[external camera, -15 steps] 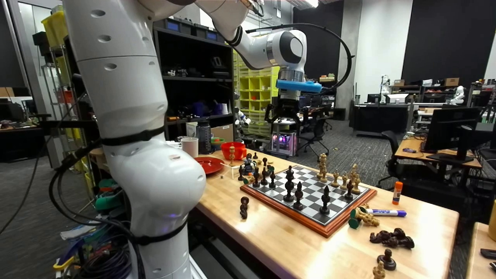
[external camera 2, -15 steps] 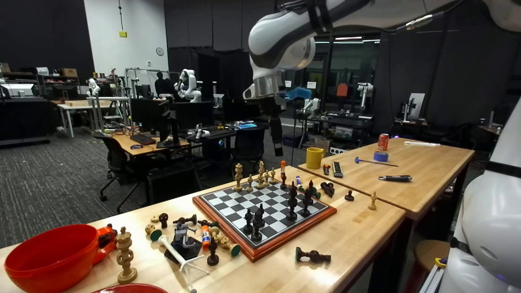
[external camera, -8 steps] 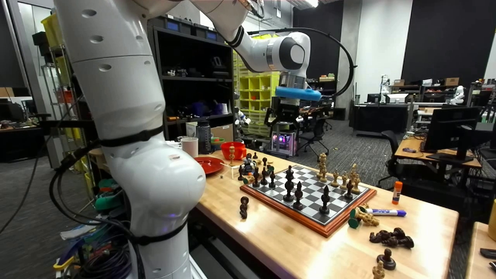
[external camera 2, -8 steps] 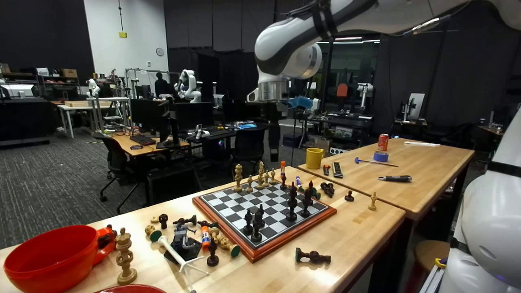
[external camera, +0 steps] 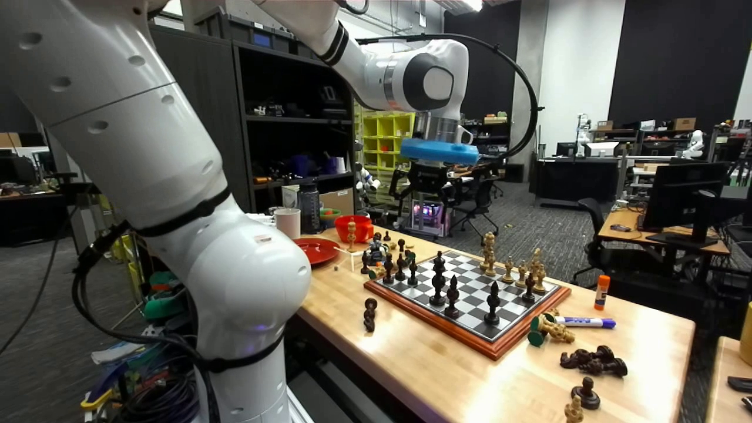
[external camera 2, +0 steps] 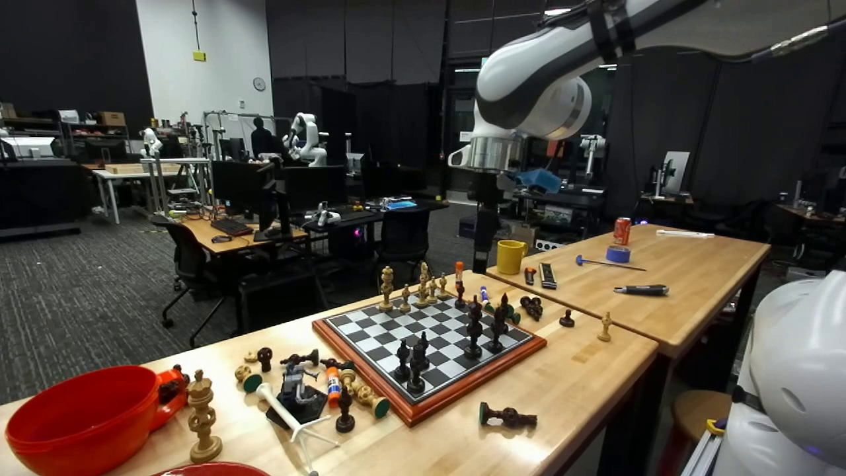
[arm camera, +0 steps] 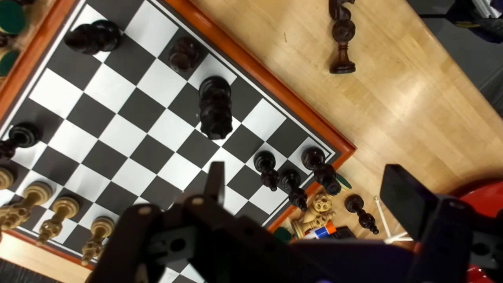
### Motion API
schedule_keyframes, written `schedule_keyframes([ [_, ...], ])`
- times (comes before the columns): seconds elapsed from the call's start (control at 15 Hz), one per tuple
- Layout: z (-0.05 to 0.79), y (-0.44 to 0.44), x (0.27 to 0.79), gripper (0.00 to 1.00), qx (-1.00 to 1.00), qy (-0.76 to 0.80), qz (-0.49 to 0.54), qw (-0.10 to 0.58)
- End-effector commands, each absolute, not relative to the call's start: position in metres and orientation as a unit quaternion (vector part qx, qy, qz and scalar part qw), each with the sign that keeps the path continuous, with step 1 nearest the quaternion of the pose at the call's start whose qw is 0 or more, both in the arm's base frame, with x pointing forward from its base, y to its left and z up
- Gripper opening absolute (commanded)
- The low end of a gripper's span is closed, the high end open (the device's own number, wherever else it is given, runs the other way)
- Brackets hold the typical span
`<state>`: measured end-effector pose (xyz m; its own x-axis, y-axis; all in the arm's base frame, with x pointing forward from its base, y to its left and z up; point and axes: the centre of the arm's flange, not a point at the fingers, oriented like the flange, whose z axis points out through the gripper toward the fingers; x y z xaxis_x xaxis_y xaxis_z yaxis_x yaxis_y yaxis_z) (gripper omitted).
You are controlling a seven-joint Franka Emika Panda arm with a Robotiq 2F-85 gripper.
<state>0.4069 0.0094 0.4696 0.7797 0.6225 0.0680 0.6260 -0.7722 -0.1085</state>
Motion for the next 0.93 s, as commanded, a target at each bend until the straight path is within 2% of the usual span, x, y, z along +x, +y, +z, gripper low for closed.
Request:
schedule_keyframes([
  [0.0,0.472,0.001,0.378,1.00,-0.949,-0.308,-0.052,0.039],
  [0.47,0.477,-0.024,0.414,1.00,-0.967,-0.230,-0.106,-0.030],
  [0.87,0.466,-0.059,0.450,1.00,-0.982,-0.139,-0.101,-0.075],
])
